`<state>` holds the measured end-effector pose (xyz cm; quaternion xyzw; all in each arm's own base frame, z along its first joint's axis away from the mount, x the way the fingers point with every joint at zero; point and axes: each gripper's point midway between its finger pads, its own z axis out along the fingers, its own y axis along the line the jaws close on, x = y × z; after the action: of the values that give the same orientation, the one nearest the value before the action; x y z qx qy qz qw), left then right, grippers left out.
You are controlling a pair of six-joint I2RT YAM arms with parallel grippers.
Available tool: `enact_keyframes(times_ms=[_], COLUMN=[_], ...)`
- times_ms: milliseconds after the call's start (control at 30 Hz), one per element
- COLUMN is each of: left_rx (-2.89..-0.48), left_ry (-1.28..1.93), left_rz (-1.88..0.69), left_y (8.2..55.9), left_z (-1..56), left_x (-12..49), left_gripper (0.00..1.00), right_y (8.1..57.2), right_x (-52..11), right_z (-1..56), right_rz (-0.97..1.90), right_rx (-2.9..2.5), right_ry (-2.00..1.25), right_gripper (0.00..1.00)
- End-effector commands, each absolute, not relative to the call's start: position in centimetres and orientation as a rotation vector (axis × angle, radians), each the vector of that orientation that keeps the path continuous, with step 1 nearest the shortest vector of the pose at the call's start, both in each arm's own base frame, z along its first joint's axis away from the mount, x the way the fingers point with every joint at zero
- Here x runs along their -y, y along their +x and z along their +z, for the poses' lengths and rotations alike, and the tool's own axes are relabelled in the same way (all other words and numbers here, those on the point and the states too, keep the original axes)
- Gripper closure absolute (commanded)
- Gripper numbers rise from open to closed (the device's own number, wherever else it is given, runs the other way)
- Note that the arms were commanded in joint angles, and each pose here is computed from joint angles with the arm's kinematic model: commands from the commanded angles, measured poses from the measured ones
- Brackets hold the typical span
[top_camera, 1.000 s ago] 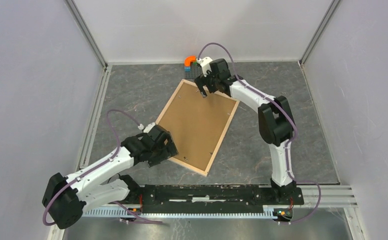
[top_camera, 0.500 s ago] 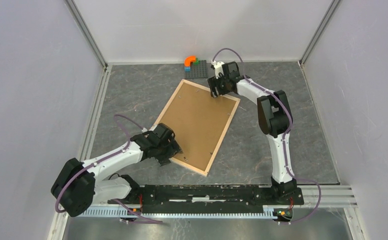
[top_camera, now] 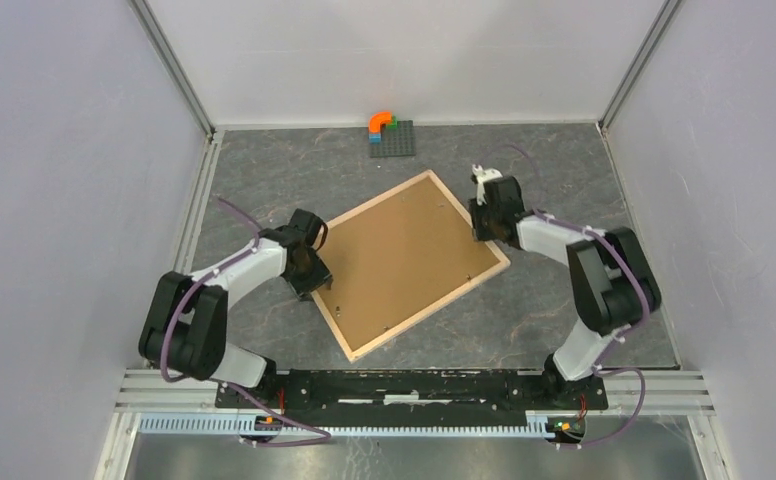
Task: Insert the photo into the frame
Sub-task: Adjust the photo frame at the center of the board.
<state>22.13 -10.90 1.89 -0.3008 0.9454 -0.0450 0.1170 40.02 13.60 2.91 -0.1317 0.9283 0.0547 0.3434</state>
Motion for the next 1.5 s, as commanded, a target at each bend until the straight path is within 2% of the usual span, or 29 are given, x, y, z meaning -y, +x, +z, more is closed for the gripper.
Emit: enact_keyframes(times_ms=[0,33,167,267,300,433,500,567,700,900,1233,1467], left_rx=[-2.652,-2.653,-2.711,-2.813,-2.819,-2.816,-2.826,-2.799,-2.793,-2.818,-2.8,-2.802], left_ry=[-0.718,-0.706,-0.641,-0.587,-0.563,-0.525,-0.515,-0.512,-0.484,-0.465,-0.471,-0.473], left_rz=[-0.158,-0.145,0.009,0.068,0.089,0.01,0.001,0.009,0.003,0.013,-0.001,-0.015], left_y=[29.1,30.0,33.2,34.7,34.8,33.6,32.8,32.5,32.8,32.9,33.2,33.2], left_z=[3.2,3.5,3.1,3.0,2.9,2.5,2.5,2.5,2.7,2.5,2.9,2.9], left_x=[11.1,11.0,8.9,7.5,7.2,7.8,7.8,7.5,7.6,7.5,7.6,7.8], left_gripper=[0.54,0.56,0.8,0.95,0.97,0.98,0.98,0.98,0.98,0.98,0.98,0.98], right_y=[31.3,29.8,25.0,23.2,22.9,24.2,25.7,27.5,32.0,37.5,40.1,39.8], right_x=[-15.9,-15.7,-16.4,-16.0,-15.8,-15.5,-15.7,-16.1,-16.5,-15.7,-14.3,-13.6], right_z=[1.1,0.5,-0.3,0.0,0.3,2.5,3.7,4.4,4.8,4.3,2.6,1.3], right_rz=[0.378,0.38,0.265,0.136,0.114,0.087,0.065,0.05,0.045,-0.06,-0.072,-0.107], right_rx=[-2.513,-2.524,-2.535,-2.547,-2.542,-2.445,-2.408,-2.408,-2.411,-2.387,-2.381,-2.436], right_ry=[-0.178,-0.152,-0.254,-0.336,-0.353,-0.349,-0.342,-0.311,-0.203,-0.236,-0.171,-0.071], right_gripper=[0.65,0.65,0.63,0.6,0.56,0.3,0.23,0.21,0.22,0.26,0.4,0.49])
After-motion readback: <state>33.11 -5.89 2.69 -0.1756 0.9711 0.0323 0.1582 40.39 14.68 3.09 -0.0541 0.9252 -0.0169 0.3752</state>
